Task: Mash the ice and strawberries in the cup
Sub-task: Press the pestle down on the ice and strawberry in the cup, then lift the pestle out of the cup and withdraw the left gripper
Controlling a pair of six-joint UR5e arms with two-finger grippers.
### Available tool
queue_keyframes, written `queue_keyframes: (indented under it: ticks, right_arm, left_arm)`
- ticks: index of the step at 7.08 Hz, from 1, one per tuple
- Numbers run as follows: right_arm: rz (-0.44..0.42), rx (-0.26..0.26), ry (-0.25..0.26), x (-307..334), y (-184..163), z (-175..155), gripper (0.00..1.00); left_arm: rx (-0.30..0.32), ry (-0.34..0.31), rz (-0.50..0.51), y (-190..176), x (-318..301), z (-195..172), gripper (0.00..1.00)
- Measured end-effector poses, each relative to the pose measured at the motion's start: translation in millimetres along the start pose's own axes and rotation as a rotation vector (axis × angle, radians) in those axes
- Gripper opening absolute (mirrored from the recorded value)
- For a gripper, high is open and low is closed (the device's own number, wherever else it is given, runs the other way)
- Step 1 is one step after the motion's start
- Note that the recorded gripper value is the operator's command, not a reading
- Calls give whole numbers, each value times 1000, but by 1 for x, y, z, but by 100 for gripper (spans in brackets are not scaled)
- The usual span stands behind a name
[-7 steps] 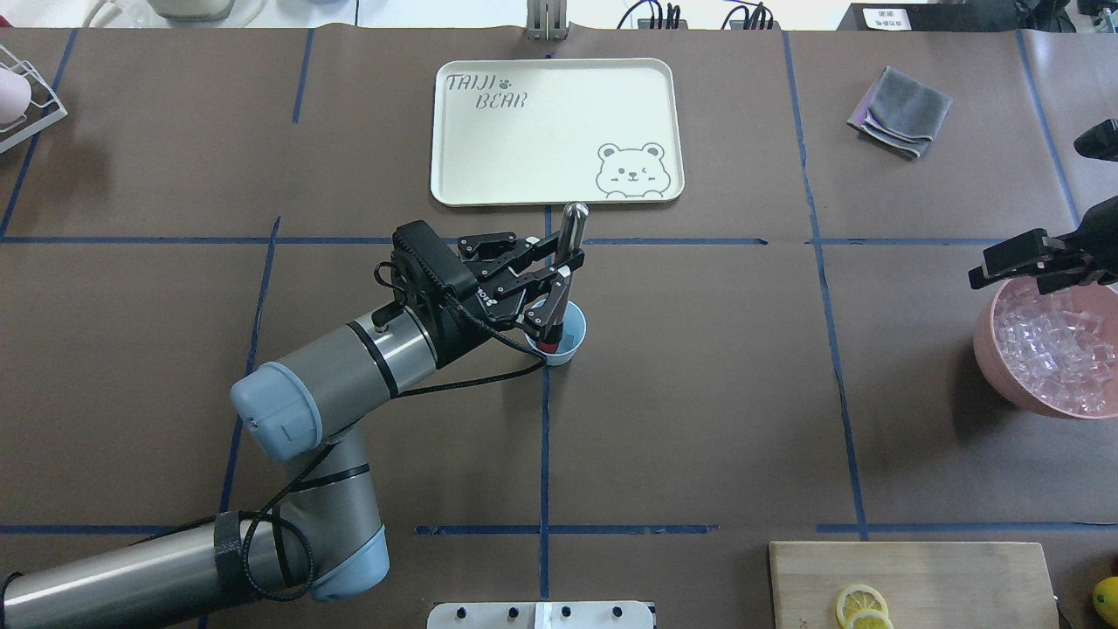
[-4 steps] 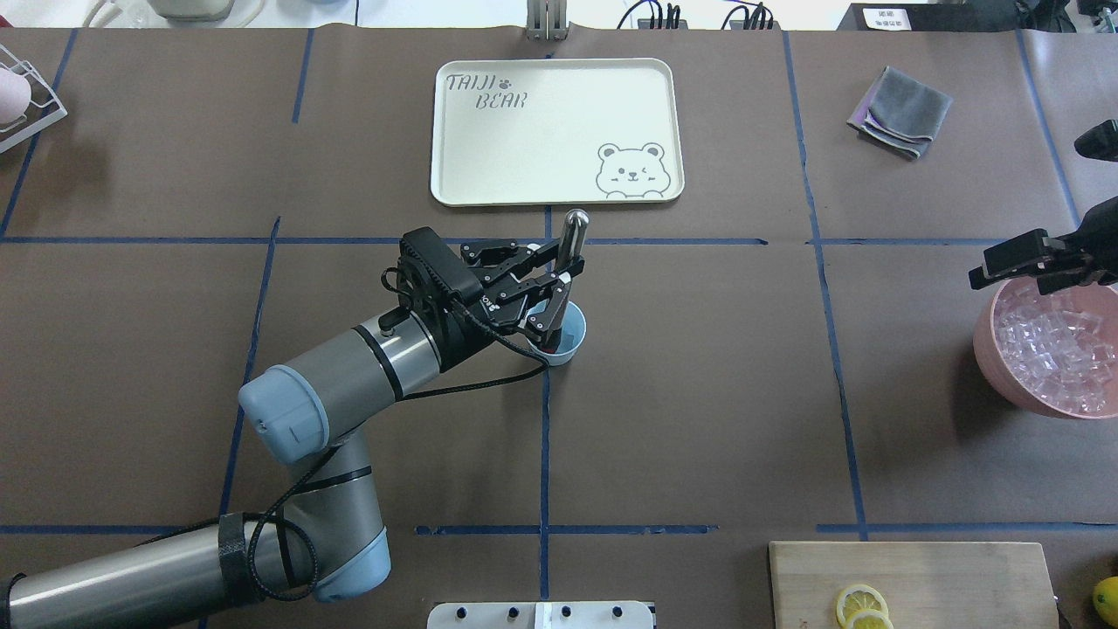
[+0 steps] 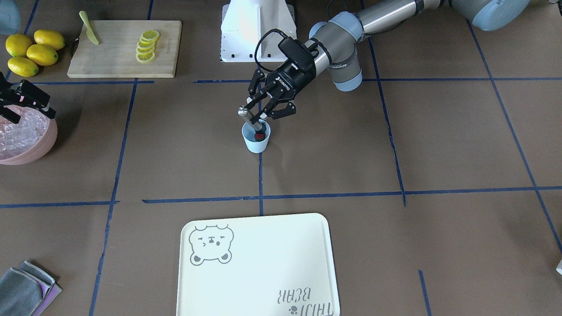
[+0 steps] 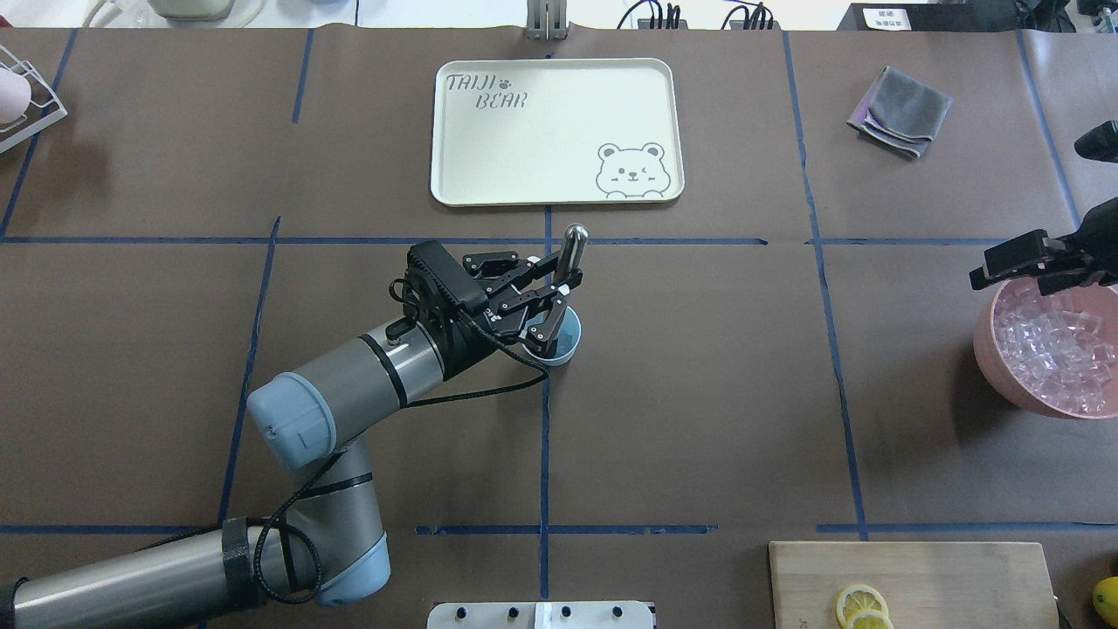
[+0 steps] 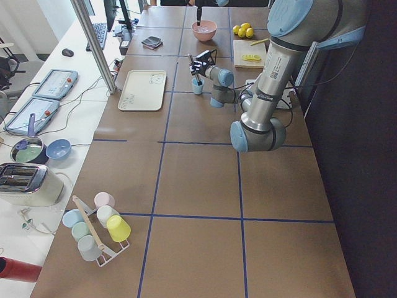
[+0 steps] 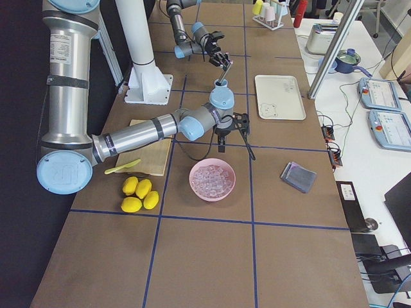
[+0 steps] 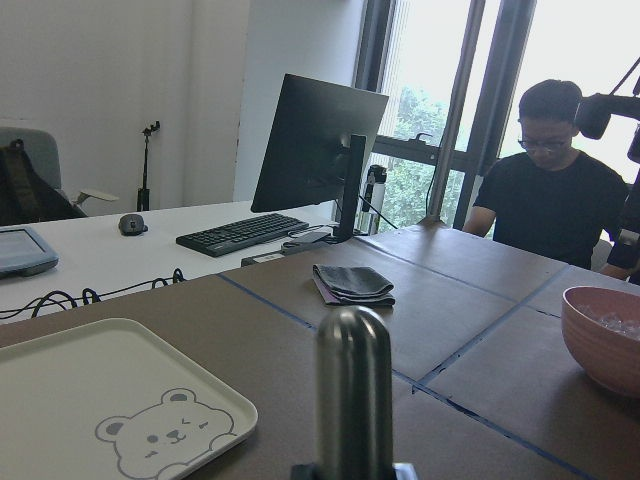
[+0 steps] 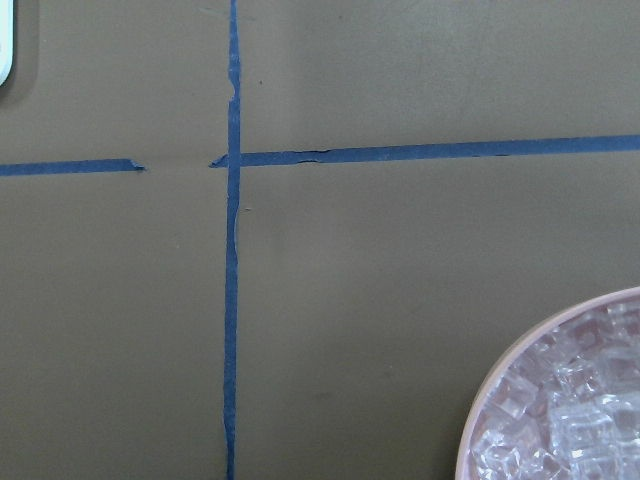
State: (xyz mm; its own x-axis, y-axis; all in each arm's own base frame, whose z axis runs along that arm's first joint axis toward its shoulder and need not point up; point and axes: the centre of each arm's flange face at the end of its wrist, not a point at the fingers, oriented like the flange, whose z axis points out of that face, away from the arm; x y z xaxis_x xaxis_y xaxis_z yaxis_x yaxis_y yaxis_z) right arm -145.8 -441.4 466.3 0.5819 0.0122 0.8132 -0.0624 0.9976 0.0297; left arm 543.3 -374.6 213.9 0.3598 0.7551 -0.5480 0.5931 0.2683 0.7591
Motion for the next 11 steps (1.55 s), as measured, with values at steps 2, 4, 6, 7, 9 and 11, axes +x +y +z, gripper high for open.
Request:
queue_keyframes:
  ticks: [2, 4, 6, 7, 9, 11]
  right_arm:
    - [2, -1, 2, 1, 0, 1, 100]
    - [2, -1, 2, 1, 0, 1, 100]
    - [3, -2, 3, 2, -1, 2, 100]
    - [3, -2, 3, 2, -1, 2, 100]
    - [4, -3, 3, 2, -1, 3, 100]
    - [5, -4, 5, 3, -1, 3, 100]
  left_arm:
    - [-1, 0, 0, 0, 0, 0, 7]
    - [2, 1, -1, -1, 1, 1, 5]
    - [22, 11, -8, -13, 9, 5, 2]
    - [39, 18, -14, -24, 14, 7, 0]
    - [48, 8, -16, -38, 16, 5, 0]
    - [32, -51, 5, -58, 5, 3, 0]
